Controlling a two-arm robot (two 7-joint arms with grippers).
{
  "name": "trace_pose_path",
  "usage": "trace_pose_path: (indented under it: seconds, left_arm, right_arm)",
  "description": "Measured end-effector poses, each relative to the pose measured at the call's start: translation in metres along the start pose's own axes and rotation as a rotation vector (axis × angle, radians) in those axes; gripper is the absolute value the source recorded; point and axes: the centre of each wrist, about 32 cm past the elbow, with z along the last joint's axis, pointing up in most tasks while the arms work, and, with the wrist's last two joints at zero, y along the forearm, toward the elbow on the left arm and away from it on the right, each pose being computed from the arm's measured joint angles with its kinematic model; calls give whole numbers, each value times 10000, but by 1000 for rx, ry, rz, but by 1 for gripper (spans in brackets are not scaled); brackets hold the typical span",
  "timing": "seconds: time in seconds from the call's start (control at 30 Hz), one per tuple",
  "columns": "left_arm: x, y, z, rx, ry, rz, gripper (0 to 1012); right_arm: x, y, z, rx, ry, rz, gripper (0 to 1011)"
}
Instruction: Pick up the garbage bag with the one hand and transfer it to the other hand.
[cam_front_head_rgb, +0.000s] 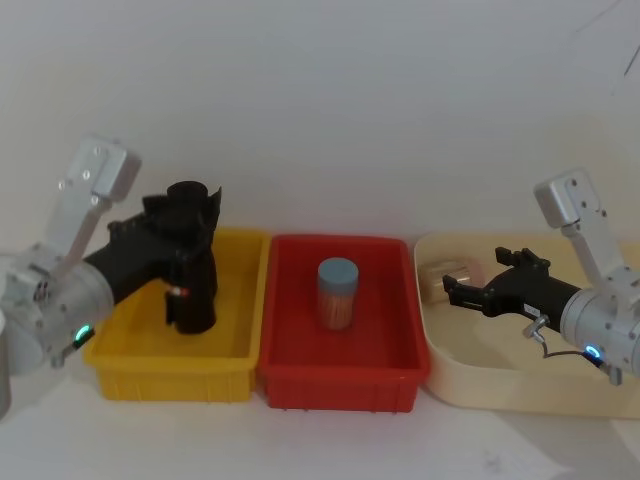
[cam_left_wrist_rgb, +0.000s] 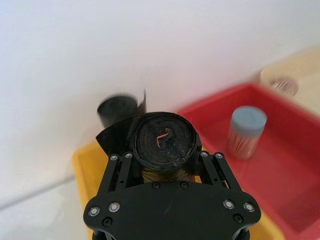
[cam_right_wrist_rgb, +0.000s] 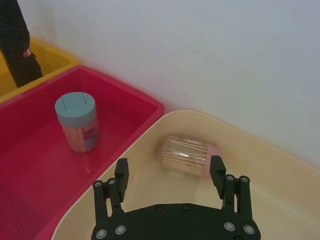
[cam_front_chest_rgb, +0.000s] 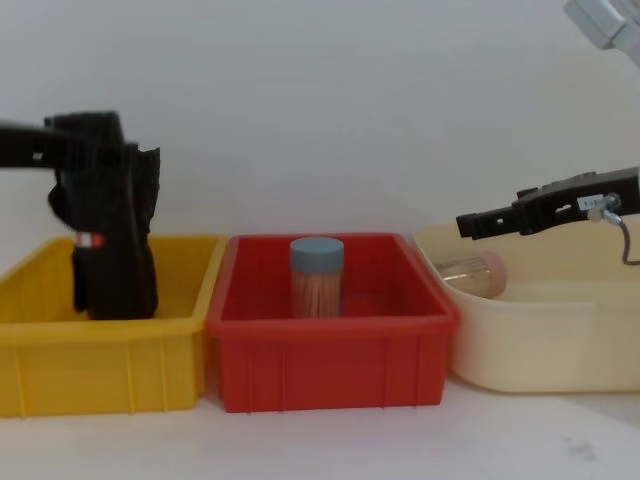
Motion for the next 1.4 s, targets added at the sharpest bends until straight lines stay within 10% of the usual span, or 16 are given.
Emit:
trace_pose_path:
  seconds: [0.6,1.0,1.4]
  left_arm:
    - [-17,-323,528,-113,19,-185,527]
    - [-186,-726,656,-77,-44,-336,527]
    - [-384,-1057,693,-93,-77,-362,527]
  right_arm:
    - [0,0,0,0,0,0,999]
    - [0,0,0,0,0,0,999]
    - [0,0,0,0,0,0,999]
